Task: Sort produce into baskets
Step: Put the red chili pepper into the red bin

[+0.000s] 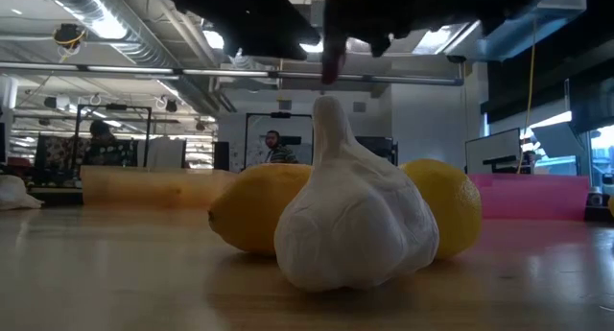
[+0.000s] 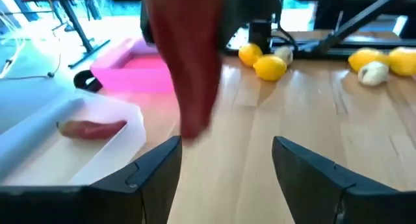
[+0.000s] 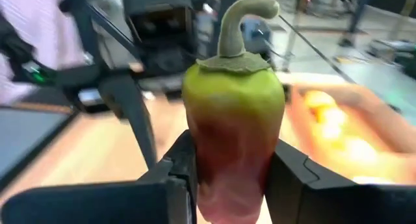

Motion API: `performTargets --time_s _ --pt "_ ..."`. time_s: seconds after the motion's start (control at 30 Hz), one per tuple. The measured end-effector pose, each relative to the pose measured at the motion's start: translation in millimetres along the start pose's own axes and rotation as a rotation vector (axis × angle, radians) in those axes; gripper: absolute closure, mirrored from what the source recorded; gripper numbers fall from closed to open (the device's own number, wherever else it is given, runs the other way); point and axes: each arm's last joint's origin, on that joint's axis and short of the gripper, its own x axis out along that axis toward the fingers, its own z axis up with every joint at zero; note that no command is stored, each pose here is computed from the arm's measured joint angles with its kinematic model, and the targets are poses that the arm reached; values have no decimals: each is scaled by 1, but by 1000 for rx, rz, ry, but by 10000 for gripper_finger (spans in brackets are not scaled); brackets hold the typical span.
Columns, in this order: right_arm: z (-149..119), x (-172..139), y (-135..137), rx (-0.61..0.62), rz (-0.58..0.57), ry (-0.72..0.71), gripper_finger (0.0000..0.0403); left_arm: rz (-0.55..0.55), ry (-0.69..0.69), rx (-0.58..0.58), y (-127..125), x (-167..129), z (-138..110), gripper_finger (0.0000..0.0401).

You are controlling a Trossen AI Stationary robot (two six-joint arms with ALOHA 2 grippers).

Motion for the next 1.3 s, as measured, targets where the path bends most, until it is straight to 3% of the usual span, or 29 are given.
performTargets --time_s 0.33,0.5,0.63,1.0,1.17,1.3 --pt "4 -66 -23 -27 -363 282 292 25 139 -50 3 -8 -12 176" --pt "-12 -90 -47 -21 -616 509 291 61 188 -66 7 -8 -18 176" --pt "-25 -103 -73 35 -741 620 291 72 187 -74 9 -7 -17 176" --pt "-79 -128 -129 360 -862 756 290 73 188 -74 9 -7 -17 176" --pt "-97 -132 -143 531 -846 784 290 73 187 -76 9 -7 -17 176" --pt "-108 -134 -152 594 -846 811 290 71 187 -75 9 -7 -18 176"
